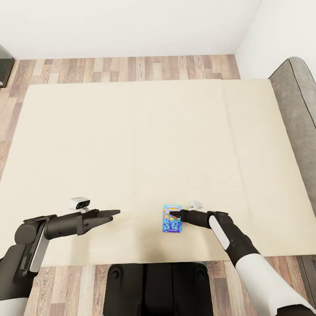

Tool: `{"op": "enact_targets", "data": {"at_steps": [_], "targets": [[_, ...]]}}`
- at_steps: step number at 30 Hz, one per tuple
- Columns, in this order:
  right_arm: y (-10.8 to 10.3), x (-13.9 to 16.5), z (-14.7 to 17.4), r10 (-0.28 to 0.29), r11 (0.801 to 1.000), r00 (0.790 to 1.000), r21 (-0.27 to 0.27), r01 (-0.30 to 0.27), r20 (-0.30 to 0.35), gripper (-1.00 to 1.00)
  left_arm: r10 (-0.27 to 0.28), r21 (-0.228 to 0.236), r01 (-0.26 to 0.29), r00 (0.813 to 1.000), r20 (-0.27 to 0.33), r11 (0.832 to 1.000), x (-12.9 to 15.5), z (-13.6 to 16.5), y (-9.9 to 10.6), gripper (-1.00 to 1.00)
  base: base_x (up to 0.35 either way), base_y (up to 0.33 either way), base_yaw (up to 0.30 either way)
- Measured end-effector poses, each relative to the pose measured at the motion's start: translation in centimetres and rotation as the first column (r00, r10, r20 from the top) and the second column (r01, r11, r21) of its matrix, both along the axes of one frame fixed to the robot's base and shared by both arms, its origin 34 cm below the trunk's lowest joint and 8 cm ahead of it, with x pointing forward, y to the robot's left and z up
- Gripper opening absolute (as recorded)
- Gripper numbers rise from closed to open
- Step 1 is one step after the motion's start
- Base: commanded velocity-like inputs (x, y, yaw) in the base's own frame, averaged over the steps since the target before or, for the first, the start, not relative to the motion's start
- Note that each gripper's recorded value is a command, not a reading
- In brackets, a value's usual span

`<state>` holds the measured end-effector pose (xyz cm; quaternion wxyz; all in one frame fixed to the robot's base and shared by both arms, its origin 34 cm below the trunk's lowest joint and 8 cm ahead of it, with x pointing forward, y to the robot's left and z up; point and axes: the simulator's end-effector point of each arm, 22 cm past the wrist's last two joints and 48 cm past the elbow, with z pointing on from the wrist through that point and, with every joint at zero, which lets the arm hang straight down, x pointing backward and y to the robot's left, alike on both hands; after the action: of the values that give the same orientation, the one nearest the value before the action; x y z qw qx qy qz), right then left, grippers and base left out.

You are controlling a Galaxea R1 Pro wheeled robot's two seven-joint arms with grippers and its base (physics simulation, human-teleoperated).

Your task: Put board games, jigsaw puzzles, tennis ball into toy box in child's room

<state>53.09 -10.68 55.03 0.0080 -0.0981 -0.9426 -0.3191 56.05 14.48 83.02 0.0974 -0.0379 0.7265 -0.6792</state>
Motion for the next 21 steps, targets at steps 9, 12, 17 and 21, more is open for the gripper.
{"op": "enact_targets", "data": {"at_steps": [9,12,17,21], "targets": [[0.27,-0.04,0.05,-0.003,1.000,1.000,0.006,0.003,-0.003,1.00,0.000,0.001,0.000,1.000,0.000,1.000,0.01,-0.01,0.04,1.00,0.000,0.005,0.000],[0.44,-0.09,0.07,-0.003,1.000,1.000,0.009,0.003,-0.004,1.00,0.000,0.002,0.000,1.000,0.000,1.000,0.00,-0.02,0.05,1.00,0.000,0.057,0.000],[0.74,-0.15,0.11,-0.001,1.000,1.000,0.012,0.001,-0.005,1.00,0.000,0.002,0.000,1.000,0.000,1.000,0.00,-0.02,0.05,1.00,0.000,0.066,0.000],[0.88,-0.15,0.13,0.000,1.000,1.000,0.013,0.000,-0.004,1.00,0.000,0.001,0.000,1.000,0.000,1.000,0.01,-0.01,0.05,1.00,0.000,0.024,0.000]]}}
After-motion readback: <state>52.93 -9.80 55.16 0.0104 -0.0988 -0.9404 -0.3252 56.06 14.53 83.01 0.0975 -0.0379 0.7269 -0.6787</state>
